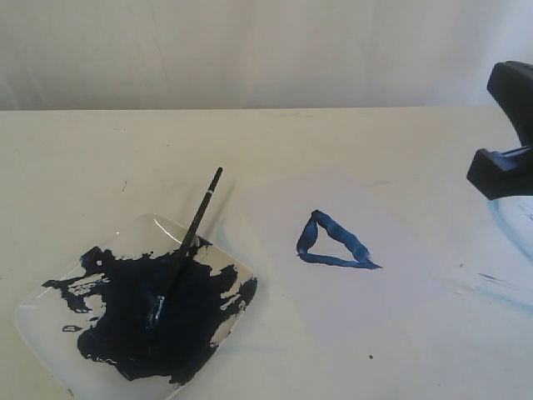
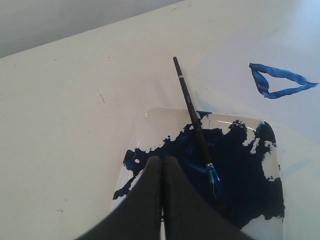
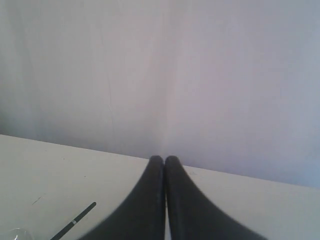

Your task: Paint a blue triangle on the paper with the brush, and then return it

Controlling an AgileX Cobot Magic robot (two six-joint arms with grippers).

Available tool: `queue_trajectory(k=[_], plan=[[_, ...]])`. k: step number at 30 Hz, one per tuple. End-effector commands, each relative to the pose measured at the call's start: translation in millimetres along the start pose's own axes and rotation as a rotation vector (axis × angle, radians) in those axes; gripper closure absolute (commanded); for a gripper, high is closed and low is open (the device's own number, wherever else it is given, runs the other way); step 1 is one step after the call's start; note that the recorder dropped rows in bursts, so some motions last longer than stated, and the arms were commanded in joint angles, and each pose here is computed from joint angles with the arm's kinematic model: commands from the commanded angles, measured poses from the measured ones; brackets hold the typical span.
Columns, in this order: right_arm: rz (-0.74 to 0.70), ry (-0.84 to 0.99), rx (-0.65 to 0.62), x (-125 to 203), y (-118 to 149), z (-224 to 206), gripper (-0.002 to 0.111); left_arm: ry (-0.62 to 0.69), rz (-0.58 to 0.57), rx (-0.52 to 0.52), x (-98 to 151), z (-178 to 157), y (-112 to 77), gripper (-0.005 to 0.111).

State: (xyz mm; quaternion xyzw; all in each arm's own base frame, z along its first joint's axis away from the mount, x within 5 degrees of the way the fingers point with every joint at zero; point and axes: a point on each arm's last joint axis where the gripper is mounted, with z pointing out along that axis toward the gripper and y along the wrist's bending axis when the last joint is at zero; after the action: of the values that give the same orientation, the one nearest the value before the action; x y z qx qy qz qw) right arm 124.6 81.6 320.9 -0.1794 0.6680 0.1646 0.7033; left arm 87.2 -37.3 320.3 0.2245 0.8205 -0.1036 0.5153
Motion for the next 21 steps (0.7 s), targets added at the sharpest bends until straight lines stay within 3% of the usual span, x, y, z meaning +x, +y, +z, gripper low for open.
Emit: queue_trajectory(k=[1,11,15,21], plan=[[-0.010,-0.004,0.011,0.5,-1.6,-1.1,0.108,-0.005,-0.021,0.018,1.3,-0.3,-2.3,0.107],[-0.010,-0.004,0.011,0.5,-1.6,-1.1,0.108,-0.010,-0.019,0.017,1.3,-1.4,-2.8,0.107],[-0.010,-0.004,0.011,0.5,-1.7,-1.1,0.108,-0.048,0.076,-0.028,3.6,-14.7,-5.7,0.107],[-0.010,-0.004,0.011,0.5,-1.7,-1.1,0.108,-0.286,0.163,-0.185,17.4,-59.0,-21.5,0.107]])
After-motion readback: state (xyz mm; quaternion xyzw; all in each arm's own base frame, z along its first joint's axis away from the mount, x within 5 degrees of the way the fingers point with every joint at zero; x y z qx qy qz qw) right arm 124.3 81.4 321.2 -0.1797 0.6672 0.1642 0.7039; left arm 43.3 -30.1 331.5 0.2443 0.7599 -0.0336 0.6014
